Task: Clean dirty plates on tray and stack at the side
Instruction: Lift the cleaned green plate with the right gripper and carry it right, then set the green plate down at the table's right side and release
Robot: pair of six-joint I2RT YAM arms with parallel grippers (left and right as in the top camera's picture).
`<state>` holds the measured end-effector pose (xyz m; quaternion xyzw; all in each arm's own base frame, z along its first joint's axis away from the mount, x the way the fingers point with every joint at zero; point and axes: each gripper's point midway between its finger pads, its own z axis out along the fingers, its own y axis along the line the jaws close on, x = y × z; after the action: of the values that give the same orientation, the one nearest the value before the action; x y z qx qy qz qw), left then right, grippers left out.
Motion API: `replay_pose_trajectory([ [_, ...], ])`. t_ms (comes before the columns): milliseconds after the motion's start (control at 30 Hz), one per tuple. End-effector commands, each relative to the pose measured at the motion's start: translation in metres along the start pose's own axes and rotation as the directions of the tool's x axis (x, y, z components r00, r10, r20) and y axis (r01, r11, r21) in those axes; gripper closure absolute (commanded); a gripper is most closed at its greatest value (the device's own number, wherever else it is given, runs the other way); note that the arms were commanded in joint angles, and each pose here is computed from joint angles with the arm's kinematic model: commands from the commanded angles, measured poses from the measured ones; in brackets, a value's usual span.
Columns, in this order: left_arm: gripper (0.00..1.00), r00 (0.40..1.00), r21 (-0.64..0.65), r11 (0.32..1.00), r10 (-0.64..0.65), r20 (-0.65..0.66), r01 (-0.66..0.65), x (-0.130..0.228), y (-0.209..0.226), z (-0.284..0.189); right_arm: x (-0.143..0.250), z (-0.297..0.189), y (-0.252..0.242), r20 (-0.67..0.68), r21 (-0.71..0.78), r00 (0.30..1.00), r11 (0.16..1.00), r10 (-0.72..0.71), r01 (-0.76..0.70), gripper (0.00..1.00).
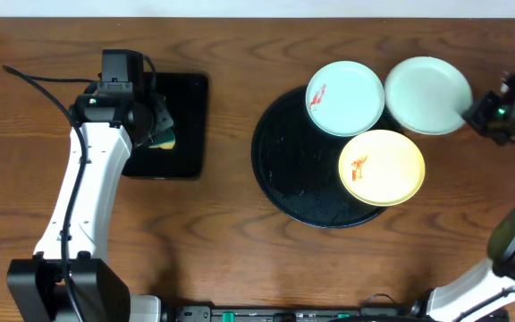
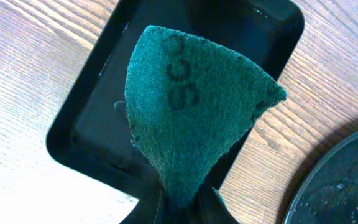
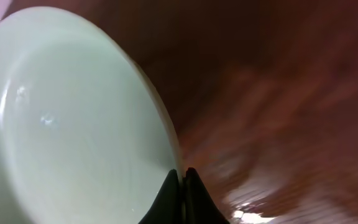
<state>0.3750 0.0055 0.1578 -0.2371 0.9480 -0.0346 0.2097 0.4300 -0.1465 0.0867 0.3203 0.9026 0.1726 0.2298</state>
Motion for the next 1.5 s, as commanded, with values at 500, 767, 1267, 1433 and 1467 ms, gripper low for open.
replay_pose_trajectory([
  [500, 0.89, 1.0, -0.002, 1.0, 0.012, 0.005, -0.012, -0.001, 0.002, 0.0, -0.034, 0.005, -0.091, 0.112, 0.11, 0.977, 0.974, 0.184, -0.196, 0.97],
  [767, 0.89, 1.0, -0.003, 1.0, 0.012, 0.002, -0.012, 0.0, 0.002, 0.001, -0.026, 0.018, -0.072, 0.106, 0.193, 0.989, 0.973, 0.106, -0.125, 0.73],
  [1267, 0.89, 1.0, -0.018, 1.0, 0.013, -0.027, -0.013, 0.003, 0.004, 0.011, -0.002, 0.03, 0.086, 0.081, -0.094, 0.973, 0.97, -0.217, 0.225, 0.58],
  [1433, 0.89, 0.999, -0.022, 1.0, 0.013, -0.035, -0.014, 0.005, 0.004, 0.013, 0.027, 0.055, 0.126, 0.072, -0.068, 0.911, 0.909, -0.407, 0.411, 0.49],
  [1467, 0.89, 0.999, -0.022, 1.0, 0.013, -0.036, -0.014, 0.005, 0.004, 0.013, 0.031, 0.062, 0.128, 0.068, -0.033, 0.902, 0.903, -0.425, 0.428, 0.49],
])
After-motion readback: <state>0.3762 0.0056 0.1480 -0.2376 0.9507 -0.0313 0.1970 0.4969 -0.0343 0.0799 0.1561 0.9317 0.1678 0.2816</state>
